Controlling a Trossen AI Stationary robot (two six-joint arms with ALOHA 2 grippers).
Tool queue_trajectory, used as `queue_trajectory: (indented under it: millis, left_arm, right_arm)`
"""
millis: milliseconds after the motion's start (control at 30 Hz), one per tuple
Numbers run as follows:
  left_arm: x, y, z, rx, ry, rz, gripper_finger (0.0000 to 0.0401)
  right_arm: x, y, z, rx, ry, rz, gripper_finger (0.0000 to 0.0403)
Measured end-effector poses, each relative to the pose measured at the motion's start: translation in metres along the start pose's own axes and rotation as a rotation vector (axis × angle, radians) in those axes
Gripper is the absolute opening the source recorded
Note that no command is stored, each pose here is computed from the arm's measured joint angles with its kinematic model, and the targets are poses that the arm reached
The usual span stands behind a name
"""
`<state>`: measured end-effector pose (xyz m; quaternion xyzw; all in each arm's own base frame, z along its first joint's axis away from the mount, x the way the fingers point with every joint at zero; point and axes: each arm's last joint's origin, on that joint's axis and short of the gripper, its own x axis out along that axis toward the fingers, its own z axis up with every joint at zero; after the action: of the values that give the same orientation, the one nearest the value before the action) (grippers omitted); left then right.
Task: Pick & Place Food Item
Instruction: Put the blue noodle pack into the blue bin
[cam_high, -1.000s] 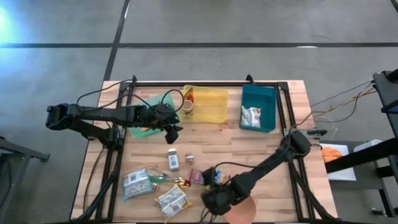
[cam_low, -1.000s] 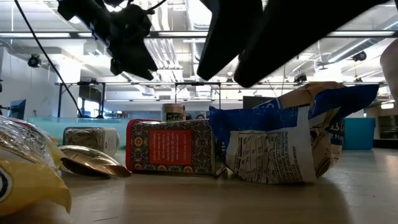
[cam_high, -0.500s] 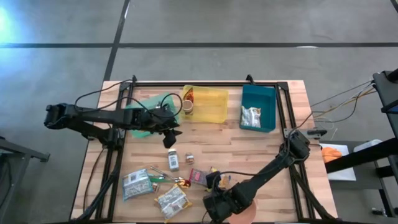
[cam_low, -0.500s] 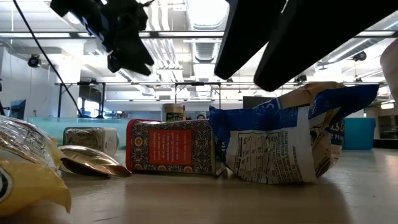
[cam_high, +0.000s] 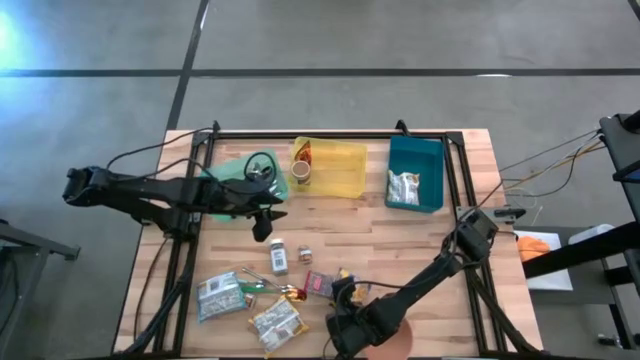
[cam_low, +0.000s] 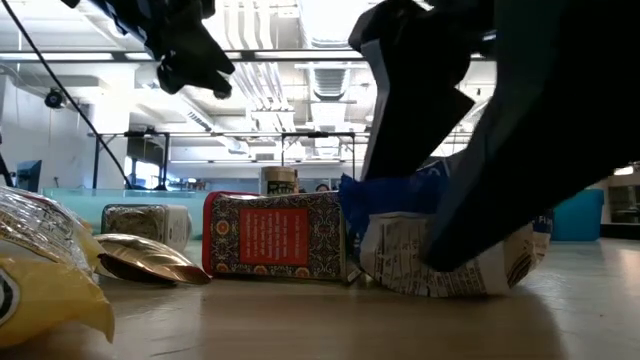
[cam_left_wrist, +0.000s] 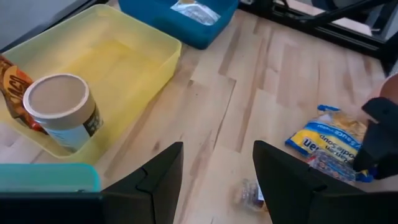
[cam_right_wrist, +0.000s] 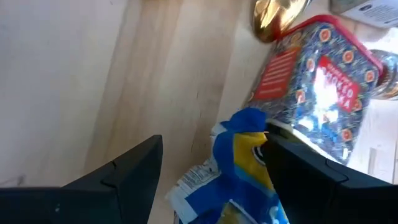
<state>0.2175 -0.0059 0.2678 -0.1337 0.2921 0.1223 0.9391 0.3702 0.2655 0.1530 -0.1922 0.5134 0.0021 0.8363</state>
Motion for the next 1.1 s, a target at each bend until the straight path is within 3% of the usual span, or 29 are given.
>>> queue_trajectory:
  millis: [233, 1100]
  left_arm:
    - [-0.002, 0.000, 0.001, -0.001, -0.007, -0.003, 0.0200]
    - [-0.003, 0.002, -0.005, -0.020, 0.050, 0.016, 0.0200]
  right_arm:
    - [0.003, 0.000, 0.000, -0.005, -0.007, -0.046, 0.0274]
    - [-0.006, -0.004, 0.001, -0.009, -0.008, -0.036, 0.0274]
